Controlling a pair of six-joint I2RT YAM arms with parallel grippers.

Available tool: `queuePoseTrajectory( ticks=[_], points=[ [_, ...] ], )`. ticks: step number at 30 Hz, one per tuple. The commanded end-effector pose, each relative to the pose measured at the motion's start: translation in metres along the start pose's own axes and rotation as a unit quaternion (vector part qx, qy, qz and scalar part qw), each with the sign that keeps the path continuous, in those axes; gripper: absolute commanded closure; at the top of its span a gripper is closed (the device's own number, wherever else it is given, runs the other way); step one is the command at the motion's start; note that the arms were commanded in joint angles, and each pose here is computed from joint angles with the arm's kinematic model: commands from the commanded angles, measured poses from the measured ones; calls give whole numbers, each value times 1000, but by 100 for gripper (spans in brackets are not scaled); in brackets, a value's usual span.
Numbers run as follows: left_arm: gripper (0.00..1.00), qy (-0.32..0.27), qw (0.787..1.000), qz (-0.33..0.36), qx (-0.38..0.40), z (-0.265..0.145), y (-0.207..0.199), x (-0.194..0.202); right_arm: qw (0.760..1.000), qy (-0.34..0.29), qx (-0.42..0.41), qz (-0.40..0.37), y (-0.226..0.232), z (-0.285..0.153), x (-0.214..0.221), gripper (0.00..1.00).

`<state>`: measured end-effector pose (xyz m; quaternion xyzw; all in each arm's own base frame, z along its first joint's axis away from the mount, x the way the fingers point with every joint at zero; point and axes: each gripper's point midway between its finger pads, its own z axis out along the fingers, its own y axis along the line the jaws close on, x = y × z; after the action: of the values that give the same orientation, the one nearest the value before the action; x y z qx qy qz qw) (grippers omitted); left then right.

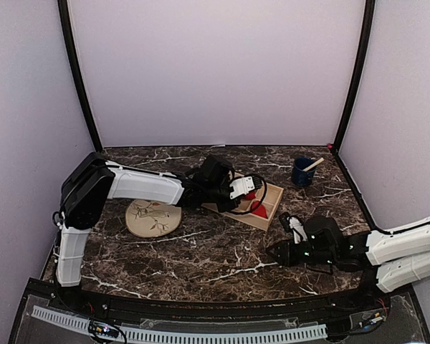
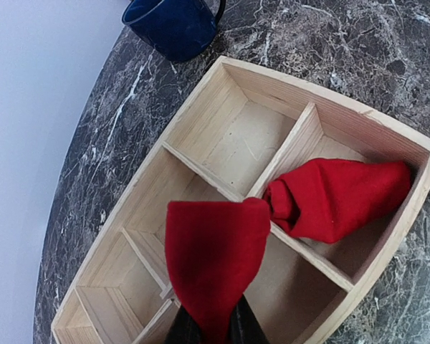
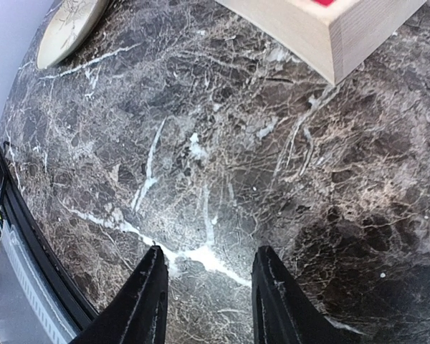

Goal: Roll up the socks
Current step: Move the bin to the center of the board.

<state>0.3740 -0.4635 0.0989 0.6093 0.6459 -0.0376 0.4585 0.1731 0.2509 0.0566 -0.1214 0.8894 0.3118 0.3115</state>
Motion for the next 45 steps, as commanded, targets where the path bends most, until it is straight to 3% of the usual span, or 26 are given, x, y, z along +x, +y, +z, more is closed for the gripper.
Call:
queuePoseTrajectory(
  ticks=[1, 15, 28, 45],
  points=[
    [96, 24, 1000, 0, 14, 6, -6, 2, 999, -33, 7, -7, 6, -7, -24, 63],
    [96, 91, 994, -50, 33, 25, -11, 17, 986, -93, 113, -76, -9, -7, -78, 62],
    [97, 167, 974, -126, 83, 11, -35, 42, 970, -138, 175, -97, -33, 6, -138, 62],
    [96, 219, 948, -162, 167, -8, -60, 43, 965, -119, 209, -109, -52, 33, -170, 61]
  ],
)
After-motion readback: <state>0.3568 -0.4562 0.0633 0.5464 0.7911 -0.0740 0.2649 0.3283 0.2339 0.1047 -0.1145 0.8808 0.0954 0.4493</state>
